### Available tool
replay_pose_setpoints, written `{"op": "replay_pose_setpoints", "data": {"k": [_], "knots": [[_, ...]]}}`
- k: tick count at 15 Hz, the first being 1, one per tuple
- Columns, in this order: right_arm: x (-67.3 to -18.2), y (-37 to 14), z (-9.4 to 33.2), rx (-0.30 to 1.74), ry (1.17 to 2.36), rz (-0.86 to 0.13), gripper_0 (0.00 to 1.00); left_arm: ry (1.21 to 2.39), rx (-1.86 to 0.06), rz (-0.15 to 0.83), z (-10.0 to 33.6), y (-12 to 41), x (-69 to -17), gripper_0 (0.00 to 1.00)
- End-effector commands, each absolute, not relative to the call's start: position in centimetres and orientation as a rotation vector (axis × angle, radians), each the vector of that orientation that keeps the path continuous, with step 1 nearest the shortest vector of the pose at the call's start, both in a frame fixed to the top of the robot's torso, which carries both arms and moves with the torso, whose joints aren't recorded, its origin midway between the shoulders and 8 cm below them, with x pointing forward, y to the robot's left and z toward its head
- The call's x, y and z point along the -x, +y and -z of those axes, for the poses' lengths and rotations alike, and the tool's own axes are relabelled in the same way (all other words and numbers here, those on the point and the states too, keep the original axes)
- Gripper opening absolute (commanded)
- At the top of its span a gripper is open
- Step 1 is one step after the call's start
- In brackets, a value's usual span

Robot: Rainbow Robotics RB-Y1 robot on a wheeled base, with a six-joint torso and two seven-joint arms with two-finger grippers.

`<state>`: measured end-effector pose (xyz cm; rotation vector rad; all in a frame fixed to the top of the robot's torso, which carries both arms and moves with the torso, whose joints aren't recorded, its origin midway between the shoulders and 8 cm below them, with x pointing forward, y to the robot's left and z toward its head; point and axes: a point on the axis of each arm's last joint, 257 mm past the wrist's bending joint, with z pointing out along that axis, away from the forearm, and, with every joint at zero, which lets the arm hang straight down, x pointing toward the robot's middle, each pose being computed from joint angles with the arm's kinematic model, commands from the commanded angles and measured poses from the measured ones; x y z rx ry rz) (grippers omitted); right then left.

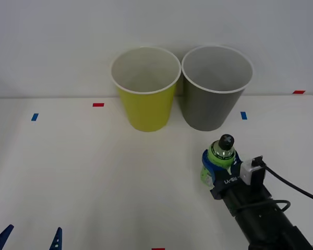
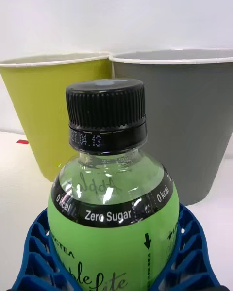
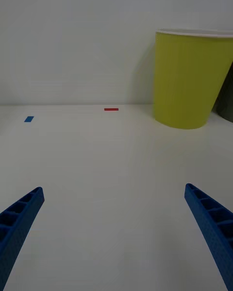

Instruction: Put cans in the gray bin and PET bottles in the light green bin.

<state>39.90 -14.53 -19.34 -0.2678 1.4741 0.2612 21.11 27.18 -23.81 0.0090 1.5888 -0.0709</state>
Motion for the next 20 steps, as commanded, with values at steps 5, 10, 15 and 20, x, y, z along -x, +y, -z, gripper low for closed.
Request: {"op": "replay_pose_setpoints", "data": {"k": [5, 10, 15, 20], "knots": [[-40.4, -14.0, 13.3, 0.300, 1.559, -0.264, 0.00, 1.589, -0.009, 0.071, 23.8, 27.2, -21.1, 1.00], [-40.7, -12.5, 8.7, 0.234, 1.591, -0.353, 0.00, 1.589, -0.009, 0.071, 23.8, 27.2, -21.1, 1.00], [-40.3, -11.6, 7.3, 0.161, 1.729, -0.306, 0.00, 1.589, -0.009, 0.071, 23.8, 27.2, -21.1, 1.00], [-42.4, -9.6, 2.8, 0.182, 1.785, -0.347, 0.00, 1.589, -0.009, 0.071, 23.8, 27.2, -21.1, 1.00]]}}
